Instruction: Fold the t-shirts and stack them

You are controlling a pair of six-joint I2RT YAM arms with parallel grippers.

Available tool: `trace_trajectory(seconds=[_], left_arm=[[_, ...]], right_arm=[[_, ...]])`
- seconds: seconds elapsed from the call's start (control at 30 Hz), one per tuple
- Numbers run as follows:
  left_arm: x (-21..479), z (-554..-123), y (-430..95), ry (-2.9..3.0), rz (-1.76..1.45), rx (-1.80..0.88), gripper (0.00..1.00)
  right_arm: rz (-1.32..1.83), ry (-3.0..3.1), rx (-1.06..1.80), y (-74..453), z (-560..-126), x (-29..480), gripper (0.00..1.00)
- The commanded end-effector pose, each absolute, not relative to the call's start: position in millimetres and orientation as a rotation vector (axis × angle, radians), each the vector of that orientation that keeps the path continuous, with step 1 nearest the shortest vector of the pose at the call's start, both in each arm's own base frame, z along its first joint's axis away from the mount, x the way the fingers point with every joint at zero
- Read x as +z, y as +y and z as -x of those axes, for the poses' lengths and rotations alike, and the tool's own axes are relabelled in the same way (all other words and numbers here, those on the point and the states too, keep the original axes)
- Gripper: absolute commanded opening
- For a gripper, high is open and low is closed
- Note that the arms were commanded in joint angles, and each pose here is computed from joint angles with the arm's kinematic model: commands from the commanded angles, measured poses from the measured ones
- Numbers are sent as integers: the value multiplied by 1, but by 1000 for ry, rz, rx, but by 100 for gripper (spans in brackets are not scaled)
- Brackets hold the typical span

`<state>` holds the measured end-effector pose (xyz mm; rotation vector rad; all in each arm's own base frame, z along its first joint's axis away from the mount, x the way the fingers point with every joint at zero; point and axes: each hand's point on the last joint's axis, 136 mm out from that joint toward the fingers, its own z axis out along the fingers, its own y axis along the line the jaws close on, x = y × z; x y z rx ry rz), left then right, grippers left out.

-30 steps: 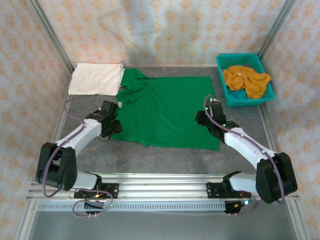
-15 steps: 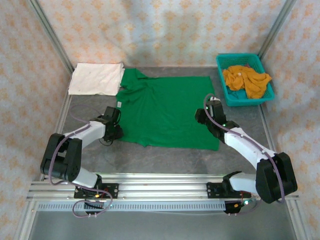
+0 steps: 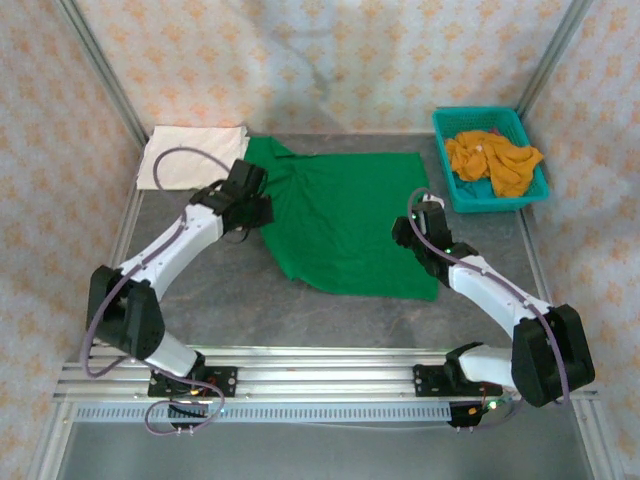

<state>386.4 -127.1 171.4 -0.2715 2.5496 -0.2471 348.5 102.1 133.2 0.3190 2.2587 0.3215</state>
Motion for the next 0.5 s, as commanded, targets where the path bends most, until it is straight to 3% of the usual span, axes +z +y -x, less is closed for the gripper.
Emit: trace_trajectory(seconds=[0.0, 0.1, 0.2, 0.27, 0.4, 0.47], left_arm=[[150, -408, -138, 2638, 209, -199, 0], [150, -446, -165, 2634, 177, -263, 0], [139, -473, -188, 2655, 140, -288, 9], [142, -478, -188, 2646, 136, -242, 9], [153, -465, -171, 2541, 186, -202, 38], [150, -450, -157, 2524, 211, -174, 40]], right_arm=[[-340, 2231, 291, 98, -352, 134, 36], [-344, 2230, 300, 100, -355, 133, 36], [-343, 2232, 309, 102, -356, 135, 36], [-342, 2237, 310, 102, -356, 136, 36], [-340, 2238, 297, 99, -351, 138, 37], [-338, 2237, 289, 97, -350, 137, 37]])
